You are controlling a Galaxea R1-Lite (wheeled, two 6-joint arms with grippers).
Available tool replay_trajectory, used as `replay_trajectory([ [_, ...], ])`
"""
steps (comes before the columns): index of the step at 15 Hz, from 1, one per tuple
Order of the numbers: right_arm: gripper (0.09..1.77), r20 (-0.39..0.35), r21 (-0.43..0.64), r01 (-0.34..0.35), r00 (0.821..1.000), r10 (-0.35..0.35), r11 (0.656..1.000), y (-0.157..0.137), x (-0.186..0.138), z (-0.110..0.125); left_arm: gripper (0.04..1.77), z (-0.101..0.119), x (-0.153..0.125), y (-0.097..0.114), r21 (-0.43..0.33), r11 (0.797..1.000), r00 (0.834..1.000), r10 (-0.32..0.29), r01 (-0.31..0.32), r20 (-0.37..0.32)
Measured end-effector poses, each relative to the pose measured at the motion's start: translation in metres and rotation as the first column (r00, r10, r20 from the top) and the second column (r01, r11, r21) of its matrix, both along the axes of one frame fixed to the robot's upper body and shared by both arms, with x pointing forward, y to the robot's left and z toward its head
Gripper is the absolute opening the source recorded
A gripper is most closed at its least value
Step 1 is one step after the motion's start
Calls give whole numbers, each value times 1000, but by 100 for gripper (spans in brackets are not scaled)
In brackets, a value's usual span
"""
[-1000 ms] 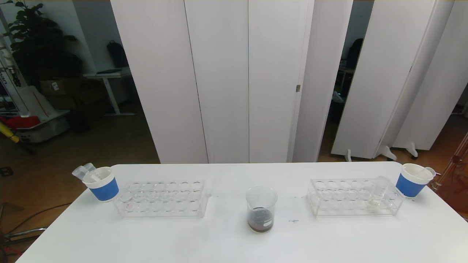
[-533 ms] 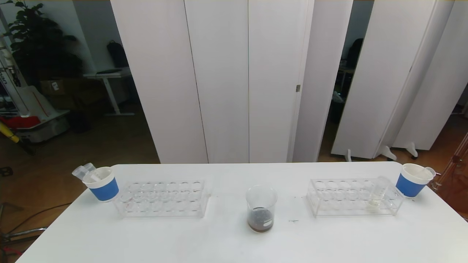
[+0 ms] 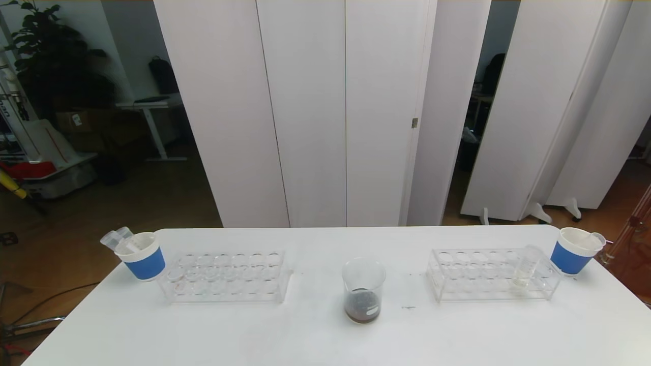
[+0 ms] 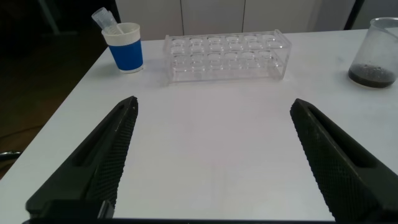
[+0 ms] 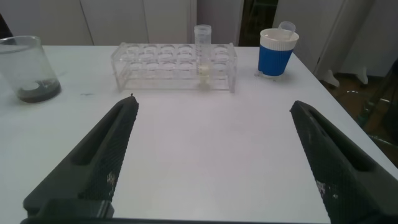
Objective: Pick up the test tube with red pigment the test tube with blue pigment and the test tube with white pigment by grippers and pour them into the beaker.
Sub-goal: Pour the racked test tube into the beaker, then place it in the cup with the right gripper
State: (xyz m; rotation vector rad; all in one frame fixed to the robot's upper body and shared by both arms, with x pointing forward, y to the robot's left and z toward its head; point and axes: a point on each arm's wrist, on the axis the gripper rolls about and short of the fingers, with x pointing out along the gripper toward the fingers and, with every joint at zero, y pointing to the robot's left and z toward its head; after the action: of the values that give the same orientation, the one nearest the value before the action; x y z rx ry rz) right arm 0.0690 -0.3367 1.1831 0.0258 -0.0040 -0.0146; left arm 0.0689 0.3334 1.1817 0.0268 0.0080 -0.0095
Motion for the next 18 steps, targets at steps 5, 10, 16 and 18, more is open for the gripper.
replay_trajectory([
  [5,175,-16,7,9,1000,-8,1000,0,-7,14,175,0,0,0,0,1000,1000,0,0,0],
  [10,175,35,14,14,999,-14,1000,0,-15,80,175,0,0,0,-1,1000,1000,0,0,0],
  [16,175,-5,15,25,1000,-25,1000,-1,17,151,175,0,0,0,-1,1000,1000,0,0,0],
  [18,175,-10,26,33,999,-33,999,-1,40,169,175,0,0,0,-1,1000,1000,0,0,0],
])
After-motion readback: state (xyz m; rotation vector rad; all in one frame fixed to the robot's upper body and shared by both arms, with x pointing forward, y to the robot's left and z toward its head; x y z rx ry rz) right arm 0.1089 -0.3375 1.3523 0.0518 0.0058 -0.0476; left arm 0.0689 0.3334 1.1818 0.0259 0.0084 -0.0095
